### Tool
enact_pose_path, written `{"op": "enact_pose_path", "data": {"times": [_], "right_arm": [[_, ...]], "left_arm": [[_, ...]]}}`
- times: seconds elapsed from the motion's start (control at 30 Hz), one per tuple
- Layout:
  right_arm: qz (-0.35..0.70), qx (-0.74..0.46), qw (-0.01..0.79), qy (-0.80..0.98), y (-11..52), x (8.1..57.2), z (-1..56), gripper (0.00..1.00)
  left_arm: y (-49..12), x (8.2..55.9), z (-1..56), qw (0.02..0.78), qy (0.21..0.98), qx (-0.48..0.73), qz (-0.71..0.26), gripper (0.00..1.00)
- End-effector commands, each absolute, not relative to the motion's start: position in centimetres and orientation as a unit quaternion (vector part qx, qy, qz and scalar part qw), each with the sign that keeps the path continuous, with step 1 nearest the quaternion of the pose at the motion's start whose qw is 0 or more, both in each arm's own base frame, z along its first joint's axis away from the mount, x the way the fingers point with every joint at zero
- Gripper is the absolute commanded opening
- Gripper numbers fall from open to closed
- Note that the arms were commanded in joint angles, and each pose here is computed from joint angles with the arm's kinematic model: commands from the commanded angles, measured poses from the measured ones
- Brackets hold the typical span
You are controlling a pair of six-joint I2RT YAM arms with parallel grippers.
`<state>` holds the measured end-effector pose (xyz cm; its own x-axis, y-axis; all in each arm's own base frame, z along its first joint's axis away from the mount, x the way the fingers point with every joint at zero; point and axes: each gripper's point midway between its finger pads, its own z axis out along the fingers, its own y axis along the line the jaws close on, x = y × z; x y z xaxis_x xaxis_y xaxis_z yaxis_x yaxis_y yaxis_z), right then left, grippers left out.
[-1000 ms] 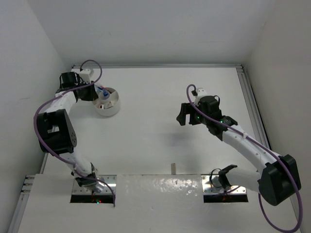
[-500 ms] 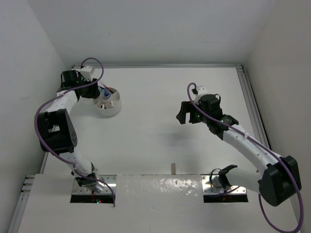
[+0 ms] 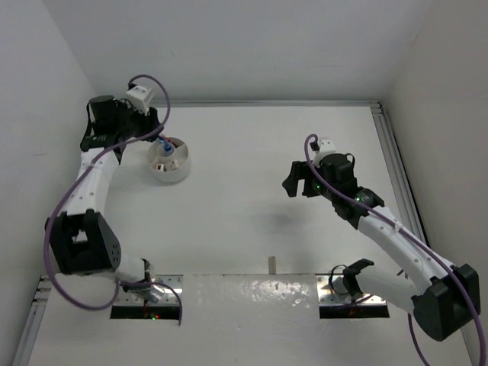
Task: Sort the stationery into containers
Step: Place the stationery in the storage box, then pick up the stationery from the corner of the board.
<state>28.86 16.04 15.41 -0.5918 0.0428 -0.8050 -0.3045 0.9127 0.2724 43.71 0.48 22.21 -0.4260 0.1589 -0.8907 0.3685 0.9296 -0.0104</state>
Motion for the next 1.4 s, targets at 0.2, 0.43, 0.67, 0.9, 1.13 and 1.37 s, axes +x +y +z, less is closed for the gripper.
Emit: {"op": "enact_pose_path", "data": {"times": [0.2,0.43,0.67,0.9,1.13,1.37], "right_arm": [[0.155,0.030,0.408,0.899,12.0,26.7,15.1,0.87],[0.139,0.069,0.396,0.905,10.3,24.8,15.3,0.88],[0.152,0.076,0.403,0.899,9.9,23.5,15.9,0.89],[0.168,0.082,0.395,0.899,10.0,22.0,15.0,0.87],[0.174,0.085,0.398,0.896,9.6,20.8,14.2,0.87],[0.179,0.090,0.400,0.894,9.4,20.0,13.7,0.86]], "left_arm": [[-20.5,29.6,21.9,0.415,0.584,0.659,-0.229,0.58],[-29.2,21.1,14.7,0.288,0.436,0.821,-0.230,0.58],[-34.8,15.7,10.1,0.215,0.296,0.905,-0.215,0.57],[-37.1,11.3,6.0,0.148,0.233,0.939,-0.203,0.57],[-37.9,9.3,3.9,0.119,0.180,0.960,-0.180,0.57],[-38.7,10.1,1.9,0.095,0.161,0.970,-0.154,0.52]]}}
